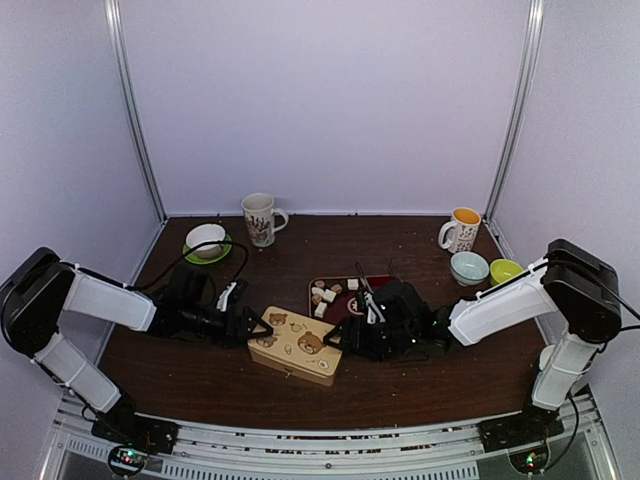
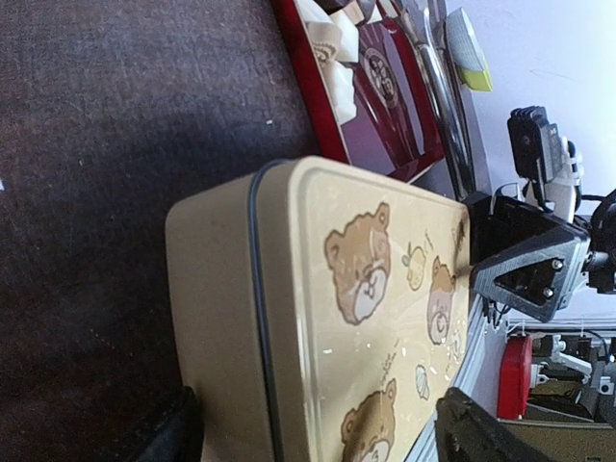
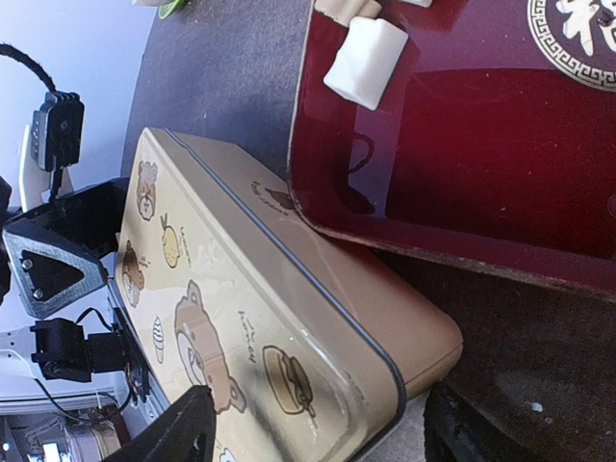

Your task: Pack the chocolate

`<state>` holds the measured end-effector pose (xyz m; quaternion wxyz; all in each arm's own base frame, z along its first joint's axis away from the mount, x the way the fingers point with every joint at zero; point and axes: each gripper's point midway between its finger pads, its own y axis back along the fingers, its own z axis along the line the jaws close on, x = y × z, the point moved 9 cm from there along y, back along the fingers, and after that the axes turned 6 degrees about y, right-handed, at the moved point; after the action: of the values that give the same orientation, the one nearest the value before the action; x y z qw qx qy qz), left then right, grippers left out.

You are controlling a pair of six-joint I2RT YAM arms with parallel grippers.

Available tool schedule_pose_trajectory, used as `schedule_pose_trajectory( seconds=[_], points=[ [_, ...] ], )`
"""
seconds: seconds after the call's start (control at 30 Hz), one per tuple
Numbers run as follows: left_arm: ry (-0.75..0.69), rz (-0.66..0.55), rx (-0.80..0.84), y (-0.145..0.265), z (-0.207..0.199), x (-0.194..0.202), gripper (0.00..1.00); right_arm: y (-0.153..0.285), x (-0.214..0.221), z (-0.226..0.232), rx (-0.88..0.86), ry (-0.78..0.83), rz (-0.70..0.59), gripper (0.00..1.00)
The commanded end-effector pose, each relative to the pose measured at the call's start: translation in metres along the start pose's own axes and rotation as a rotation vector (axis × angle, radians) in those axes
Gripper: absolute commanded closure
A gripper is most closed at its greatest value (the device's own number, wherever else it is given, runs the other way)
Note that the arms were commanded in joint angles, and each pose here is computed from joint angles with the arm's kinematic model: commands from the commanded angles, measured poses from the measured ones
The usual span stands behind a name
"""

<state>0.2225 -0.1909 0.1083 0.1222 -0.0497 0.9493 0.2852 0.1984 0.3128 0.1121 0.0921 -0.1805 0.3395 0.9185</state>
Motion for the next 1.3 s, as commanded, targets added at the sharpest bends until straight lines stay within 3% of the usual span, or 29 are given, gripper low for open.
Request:
schedule_pose_trajectory(
  seconds=[0.0, 0.07, 0.3, 0.83, 0.93, 1.27],
  points=[
    [-0.014, -0.017, -0.002, 0.003, -0.010, -0.007, 0.13, 0.001, -0.005, 0.006, -0.005, 0.031, -0.016, 0.25],
    [-0.012, -0.031, -0.005, 0.004, -0.011, -0.012, 0.13, -0.001, -0.005, 0.006, -0.005, 0.033, -0.010, 0.25],
    [0.026, -0.051, 0.044, -0.001, -0.008, -0.021, 0.26, -0.007, -0.001, 0.006, -0.007, 0.038, 0.011, 0.31],
    [0.103, 0.017, -0.053, -0.008, 0.024, 0.005, 0.46, -0.019, 0.005, 0.008, 0.010, 0.061, 0.056, 0.41],
    [0.099, 0.019, -0.087, -0.007, 0.030, 0.009, 0.56, -0.021, 0.006, 0.009, 0.034, 0.080, 0.069, 0.41],
    [0.111, 0.045, -0.188, -0.013, 0.061, 0.030, 0.59, -0.028, 0.011, 0.002, 0.062, 0.079, 0.084, 0.43]
  ],
)
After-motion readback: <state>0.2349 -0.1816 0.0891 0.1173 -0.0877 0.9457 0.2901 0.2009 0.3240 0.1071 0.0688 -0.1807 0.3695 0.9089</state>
